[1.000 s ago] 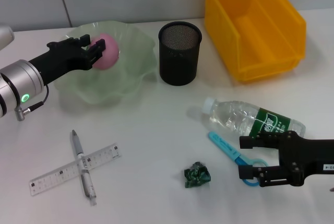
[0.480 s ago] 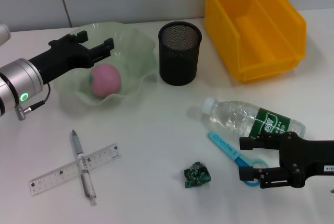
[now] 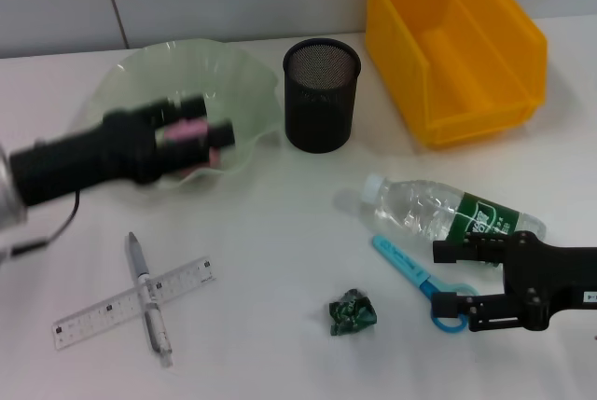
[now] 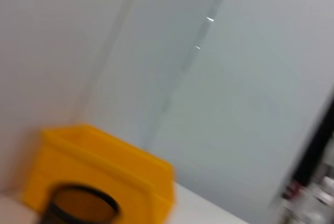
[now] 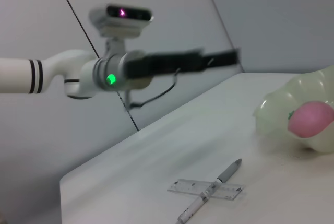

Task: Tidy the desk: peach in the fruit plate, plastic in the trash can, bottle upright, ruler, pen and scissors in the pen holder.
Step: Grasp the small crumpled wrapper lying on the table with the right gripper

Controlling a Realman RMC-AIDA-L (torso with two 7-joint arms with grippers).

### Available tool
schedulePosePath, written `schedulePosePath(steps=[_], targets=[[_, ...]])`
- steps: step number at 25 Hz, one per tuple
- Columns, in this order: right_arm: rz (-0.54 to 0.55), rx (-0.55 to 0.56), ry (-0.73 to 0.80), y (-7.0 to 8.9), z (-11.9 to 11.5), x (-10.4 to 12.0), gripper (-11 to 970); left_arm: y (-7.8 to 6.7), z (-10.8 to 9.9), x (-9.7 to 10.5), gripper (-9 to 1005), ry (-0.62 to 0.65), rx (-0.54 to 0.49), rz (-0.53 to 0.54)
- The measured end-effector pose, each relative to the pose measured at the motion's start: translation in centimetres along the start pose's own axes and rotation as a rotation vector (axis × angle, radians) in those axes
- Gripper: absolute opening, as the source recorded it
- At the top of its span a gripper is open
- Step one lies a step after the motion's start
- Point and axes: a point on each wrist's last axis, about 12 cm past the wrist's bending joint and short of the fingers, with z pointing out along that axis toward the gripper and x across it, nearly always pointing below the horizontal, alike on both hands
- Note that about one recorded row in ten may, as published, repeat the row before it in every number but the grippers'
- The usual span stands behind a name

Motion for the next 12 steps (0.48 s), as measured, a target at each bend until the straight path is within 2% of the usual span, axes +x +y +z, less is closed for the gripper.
schedulePosePath(steps=[2, 3, 6, 8, 12], targets=[[0.000, 0.001, 0.001, 0.0, -0.1, 0.0, 814, -0.6, -0.5, 0.7, 782, 0.031, 0.041, 0.005], [0.000, 0.003, 0.002, -0.1, -0.1, -0.1, 814, -1.4, -0.8, 1.9, 782, 0.084, 0.089, 0.033], [0.000, 0.004, 0.004, -0.1, -0.2, -0.1, 814, -1.9, -0.7, 2.9, 782, 0.133, 0.122, 0.062], [-0.001, 0.004, 0.007, -0.1, -0.2, -0.1, 814, -2.6, -0.1, 4.3, 782, 0.213, 0.167, 0.094], [-0.004, 0.004, 0.011, -0.1, -0.3, -0.2, 814, -2.8, 0.3, 4.8, 782, 0.247, 0.185, 0.104]])
